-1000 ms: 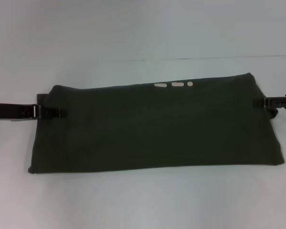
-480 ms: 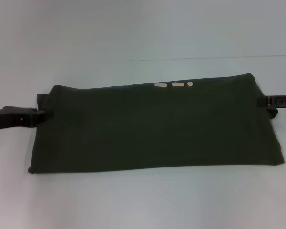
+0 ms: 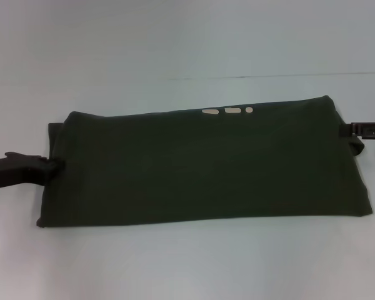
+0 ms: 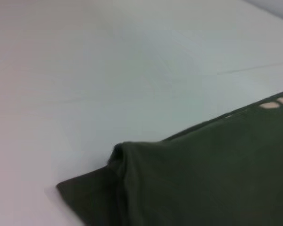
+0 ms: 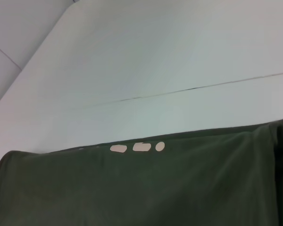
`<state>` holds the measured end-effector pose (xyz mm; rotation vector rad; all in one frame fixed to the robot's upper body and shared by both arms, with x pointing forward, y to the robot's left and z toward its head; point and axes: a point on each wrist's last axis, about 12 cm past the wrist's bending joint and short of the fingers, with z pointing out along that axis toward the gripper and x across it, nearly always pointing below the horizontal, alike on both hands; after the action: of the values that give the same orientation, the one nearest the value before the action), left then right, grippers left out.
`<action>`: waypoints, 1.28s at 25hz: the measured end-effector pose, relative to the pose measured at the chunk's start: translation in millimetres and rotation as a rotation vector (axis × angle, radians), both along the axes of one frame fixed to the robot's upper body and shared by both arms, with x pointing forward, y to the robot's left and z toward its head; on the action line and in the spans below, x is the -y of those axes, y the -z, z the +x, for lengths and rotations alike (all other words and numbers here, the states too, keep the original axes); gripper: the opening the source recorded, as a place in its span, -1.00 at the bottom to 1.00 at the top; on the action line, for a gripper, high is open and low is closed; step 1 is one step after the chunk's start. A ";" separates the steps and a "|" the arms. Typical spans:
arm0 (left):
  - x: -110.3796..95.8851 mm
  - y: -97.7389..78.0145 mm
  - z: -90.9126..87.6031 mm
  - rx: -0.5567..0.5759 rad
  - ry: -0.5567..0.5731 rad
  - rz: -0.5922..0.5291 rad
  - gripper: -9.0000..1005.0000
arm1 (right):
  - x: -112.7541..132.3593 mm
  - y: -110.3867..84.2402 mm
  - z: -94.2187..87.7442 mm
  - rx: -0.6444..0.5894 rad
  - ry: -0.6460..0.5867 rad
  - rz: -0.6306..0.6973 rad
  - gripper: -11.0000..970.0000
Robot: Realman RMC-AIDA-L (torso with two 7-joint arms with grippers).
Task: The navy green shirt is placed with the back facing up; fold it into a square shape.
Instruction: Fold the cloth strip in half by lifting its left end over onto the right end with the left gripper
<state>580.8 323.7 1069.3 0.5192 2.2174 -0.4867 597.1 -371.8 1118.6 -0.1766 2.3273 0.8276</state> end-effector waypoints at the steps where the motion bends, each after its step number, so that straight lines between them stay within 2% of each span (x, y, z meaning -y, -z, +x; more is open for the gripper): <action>1: -0.4 1.2 0.7 0.004 -0.009 0.014 -0.83 | -0.8 0.0 0.3 0.001 -0.002 0.000 0.91; 7: -1.7 5.7 2.7 0.015 -0.038 0.055 -0.83 | -3.8 0.2 1.2 -0.001 -0.009 0.002 0.91; 16: 7.2 9.8 2.5 -0.009 -0.001 0.066 -0.83 | -2.9 1.0 0.3 -0.003 -0.004 0.004 0.91; 32: 9.8 14.8 2.3 -0.037 0.003 0.100 -0.83 | -3.1 0.6 0.7 -0.003 -0.003 0.005 0.91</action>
<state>583.2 313.9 1054.5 0.5704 2.2857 -0.3908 597.8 -368.7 1118.1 -0.1771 2.3279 0.8361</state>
